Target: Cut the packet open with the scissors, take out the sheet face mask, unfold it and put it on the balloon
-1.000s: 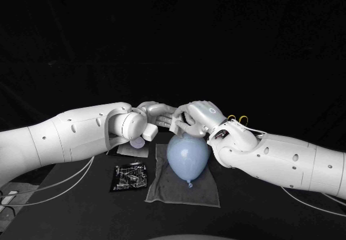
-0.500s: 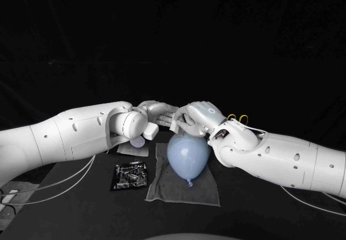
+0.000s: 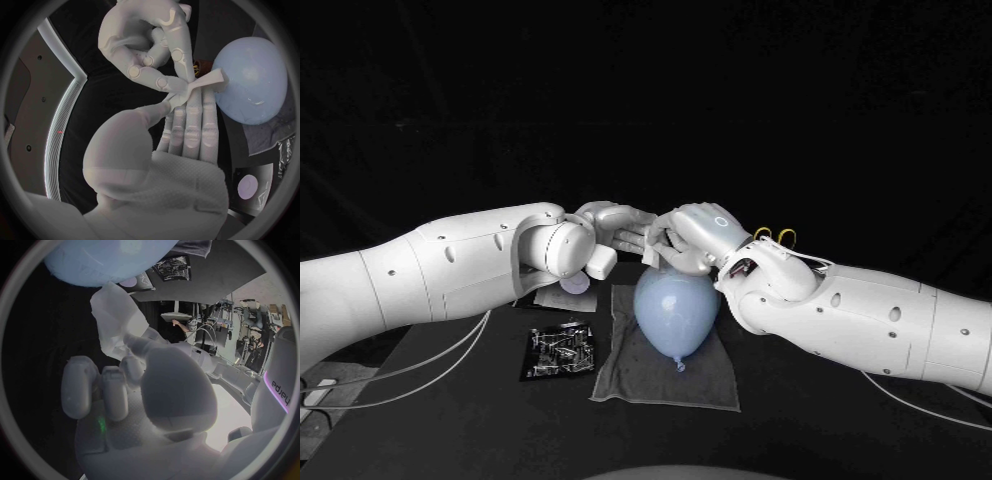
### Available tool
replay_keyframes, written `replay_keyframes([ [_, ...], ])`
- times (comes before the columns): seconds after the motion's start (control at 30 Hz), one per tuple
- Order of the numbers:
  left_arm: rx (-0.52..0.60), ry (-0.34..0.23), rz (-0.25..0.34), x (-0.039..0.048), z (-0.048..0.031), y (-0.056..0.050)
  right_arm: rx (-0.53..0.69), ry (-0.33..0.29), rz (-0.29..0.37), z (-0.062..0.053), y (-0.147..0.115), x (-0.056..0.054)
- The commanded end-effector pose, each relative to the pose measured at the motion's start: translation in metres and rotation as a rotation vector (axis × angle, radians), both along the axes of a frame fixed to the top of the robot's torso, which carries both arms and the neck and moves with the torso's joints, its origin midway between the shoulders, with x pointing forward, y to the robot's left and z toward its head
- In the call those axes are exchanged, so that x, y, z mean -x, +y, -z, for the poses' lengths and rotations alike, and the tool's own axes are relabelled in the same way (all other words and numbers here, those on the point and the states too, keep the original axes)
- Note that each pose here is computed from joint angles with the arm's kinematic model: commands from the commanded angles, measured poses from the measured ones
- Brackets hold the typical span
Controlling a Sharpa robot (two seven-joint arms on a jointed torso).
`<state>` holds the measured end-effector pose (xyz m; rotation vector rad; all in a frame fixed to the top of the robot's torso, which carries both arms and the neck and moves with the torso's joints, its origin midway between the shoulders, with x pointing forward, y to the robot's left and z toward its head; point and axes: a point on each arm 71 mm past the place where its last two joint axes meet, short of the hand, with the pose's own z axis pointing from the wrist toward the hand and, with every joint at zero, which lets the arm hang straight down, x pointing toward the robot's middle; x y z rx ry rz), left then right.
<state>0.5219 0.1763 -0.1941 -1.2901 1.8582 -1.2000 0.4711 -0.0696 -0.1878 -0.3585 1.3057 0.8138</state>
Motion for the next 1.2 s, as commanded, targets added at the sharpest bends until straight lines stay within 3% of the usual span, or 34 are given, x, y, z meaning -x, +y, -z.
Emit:
replay_keyframes([
  [0.03, 0.032, -0.029, 0.008, -0.002, -0.007, -0.004, 0.033, 0.012, -0.037, 0.004, 0.003, 0.007],
  [0.37, 0.029, -0.032, -0.003, -0.0043, -0.0068, -0.001, 0.055, 0.076, -0.094, 0.005, 0.001, 0.027],
  [0.53, 0.029, -0.033, -0.004, -0.0047, -0.0067, -0.001, 0.041, 0.086, -0.091, 0.004, -0.006, 0.032],
  [0.87, 0.028, -0.031, -0.002, -0.0047, -0.0066, 0.0, -0.228, -0.06, -0.024, -0.018, -0.03, 0.029],
  [1.03, 0.029, -0.03, 0.002, -0.0044, -0.0066, 0.0, -0.255, -0.071, -0.004, -0.021, -0.033, 0.024],
  [1.2, 0.03, -0.029, 0.008, -0.0037, -0.0066, -0.001, -0.232, -0.043, 0.01, -0.018, -0.03, 0.014],
])
